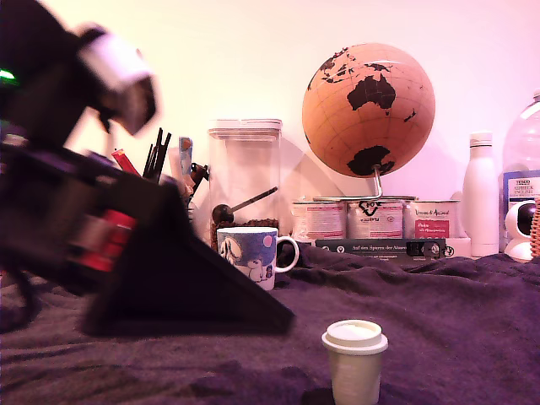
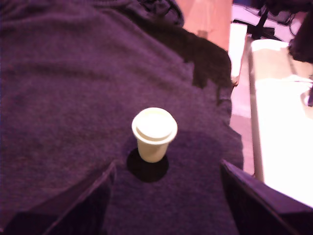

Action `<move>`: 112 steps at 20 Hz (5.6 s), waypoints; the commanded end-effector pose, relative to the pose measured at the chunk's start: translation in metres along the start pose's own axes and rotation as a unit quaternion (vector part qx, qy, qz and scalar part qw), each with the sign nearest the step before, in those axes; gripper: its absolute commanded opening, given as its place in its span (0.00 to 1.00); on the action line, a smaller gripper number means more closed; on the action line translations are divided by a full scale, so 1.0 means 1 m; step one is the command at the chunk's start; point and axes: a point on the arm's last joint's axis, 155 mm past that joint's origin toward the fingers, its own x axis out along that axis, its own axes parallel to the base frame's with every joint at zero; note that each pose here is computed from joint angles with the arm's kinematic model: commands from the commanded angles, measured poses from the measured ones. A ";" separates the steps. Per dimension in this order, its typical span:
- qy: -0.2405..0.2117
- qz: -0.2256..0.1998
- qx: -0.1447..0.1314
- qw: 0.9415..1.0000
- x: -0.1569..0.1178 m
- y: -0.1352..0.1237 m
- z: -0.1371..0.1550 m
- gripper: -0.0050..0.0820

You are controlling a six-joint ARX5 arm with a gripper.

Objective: Pick up the coffee capsules on the table and drop them inside the coffee cup

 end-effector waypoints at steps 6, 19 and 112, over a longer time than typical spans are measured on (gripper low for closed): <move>0.032 -0.012 -0.016 0.999 0.014 -0.002 -0.006 0.77; 0.081 -0.026 -0.037 0.996 0.056 0.007 0.001 0.77; -0.153 0.277 -0.046 0.947 -0.119 0.210 0.145 0.22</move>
